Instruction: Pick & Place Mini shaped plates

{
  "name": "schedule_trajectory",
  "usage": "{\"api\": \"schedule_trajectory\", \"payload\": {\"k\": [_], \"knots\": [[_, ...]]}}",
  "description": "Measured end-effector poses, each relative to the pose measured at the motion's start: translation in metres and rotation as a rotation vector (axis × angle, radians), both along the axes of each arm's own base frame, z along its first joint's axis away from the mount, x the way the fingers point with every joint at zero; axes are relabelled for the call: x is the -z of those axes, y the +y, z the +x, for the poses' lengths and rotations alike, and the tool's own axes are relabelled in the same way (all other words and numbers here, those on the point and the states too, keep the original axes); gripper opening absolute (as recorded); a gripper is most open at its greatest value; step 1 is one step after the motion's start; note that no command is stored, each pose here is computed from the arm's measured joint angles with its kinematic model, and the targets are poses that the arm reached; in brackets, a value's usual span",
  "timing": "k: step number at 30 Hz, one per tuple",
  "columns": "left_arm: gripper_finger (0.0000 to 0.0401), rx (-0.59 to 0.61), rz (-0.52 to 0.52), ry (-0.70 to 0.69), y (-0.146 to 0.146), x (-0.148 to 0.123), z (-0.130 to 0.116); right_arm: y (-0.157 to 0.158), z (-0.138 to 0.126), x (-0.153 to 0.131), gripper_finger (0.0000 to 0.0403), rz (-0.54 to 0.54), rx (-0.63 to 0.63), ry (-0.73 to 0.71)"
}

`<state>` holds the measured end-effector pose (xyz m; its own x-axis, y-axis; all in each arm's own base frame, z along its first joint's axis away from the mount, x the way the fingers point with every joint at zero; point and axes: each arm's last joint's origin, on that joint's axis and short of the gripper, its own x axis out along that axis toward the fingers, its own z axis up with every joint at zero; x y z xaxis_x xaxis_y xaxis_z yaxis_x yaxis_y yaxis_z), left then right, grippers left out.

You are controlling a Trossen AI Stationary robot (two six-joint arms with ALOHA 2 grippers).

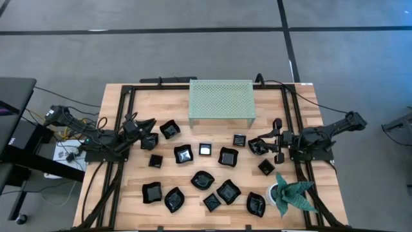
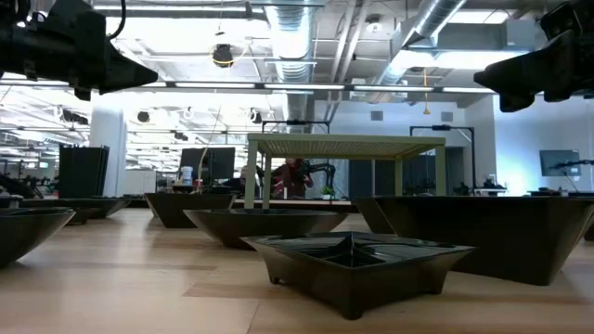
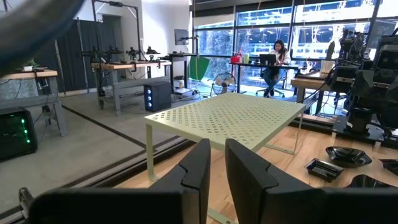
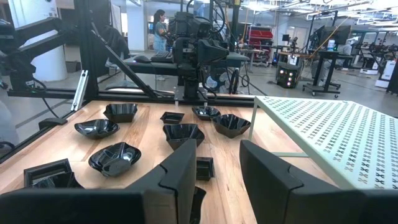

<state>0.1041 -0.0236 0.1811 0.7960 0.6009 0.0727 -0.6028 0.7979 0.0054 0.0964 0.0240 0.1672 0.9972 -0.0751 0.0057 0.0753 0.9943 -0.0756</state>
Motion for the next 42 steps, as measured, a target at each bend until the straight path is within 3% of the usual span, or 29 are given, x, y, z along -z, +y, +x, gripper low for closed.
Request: {"api": "schedule_trajectory", "payload": {"k": [21,28,36,39,42], "knots": [[0.0051,0.000,0.000,0.000,0.000,0.000,0.000,0.000,0.000,0.000,0.0119,0.001,0.000,-0.001],[0.0051,0.018,-0.032,-0.030,0.000,-0.001,0.000,0.000,0.000,-0.008,0.0119,0.106,-0.004,-0.084],[0.0051,0.030,-0.030,-0.032,-0.001,-0.001,0.000,-0.002,-0.004,-0.027,0.0119,-0.022,0.023,-0.265],[0.0051,0.080,-0.096,-0.090,-0.002,-0.002,0.001,-0.002,-0.004,-0.027,0.0119,-0.029,0.022,-0.265],[0.0051,0.202,-0.125,-0.126,-0.005,-0.003,0.003,-0.001,-0.004,-0.029,0.0119,-0.025,-0.012,-0.281]]}}
